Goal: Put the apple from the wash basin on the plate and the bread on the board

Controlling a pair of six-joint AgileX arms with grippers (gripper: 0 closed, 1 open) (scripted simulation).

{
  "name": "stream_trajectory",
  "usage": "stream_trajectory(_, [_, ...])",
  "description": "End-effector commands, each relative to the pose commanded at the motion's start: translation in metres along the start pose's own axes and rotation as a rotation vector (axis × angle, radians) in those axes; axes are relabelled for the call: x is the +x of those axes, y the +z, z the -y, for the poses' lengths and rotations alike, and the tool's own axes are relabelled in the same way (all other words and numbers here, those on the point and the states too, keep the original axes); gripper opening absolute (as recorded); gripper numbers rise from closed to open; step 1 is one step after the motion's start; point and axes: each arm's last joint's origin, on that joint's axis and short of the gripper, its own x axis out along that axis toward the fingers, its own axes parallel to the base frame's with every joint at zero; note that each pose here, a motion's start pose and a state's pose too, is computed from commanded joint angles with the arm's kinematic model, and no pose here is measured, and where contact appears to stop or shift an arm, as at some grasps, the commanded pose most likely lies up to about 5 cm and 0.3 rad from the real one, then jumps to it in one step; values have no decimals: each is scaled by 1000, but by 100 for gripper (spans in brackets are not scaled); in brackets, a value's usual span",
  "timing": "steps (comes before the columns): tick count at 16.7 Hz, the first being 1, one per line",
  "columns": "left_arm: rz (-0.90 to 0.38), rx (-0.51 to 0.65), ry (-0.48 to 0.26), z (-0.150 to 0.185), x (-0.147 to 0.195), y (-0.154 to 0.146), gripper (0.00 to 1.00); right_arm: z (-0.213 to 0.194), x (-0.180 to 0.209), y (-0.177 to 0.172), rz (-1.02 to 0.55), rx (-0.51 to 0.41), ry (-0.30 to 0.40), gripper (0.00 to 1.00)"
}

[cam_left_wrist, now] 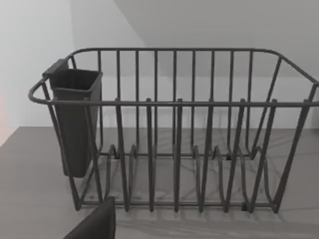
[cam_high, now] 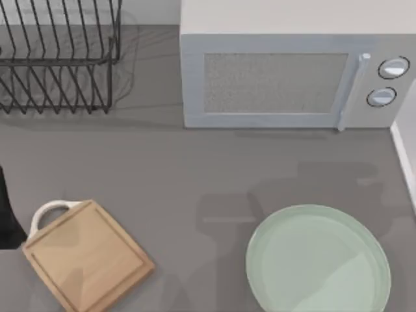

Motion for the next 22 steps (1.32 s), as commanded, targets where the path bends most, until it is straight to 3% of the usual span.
stream_trajectory(4, [0,0,0,0,0,0,100,28,67,31,-242,6,50,100])
stream_trajectory(8, [0,0,0,0,0,0,100,45,112,38,-381,13,90,100])
stream_trajectory(17, [0,0,0,0,0,0,100,46,127,38,-408,10,99,100])
stream_trajectory(22, [0,0,0,0,0,0,100,43,185,19,-407,12,98,100])
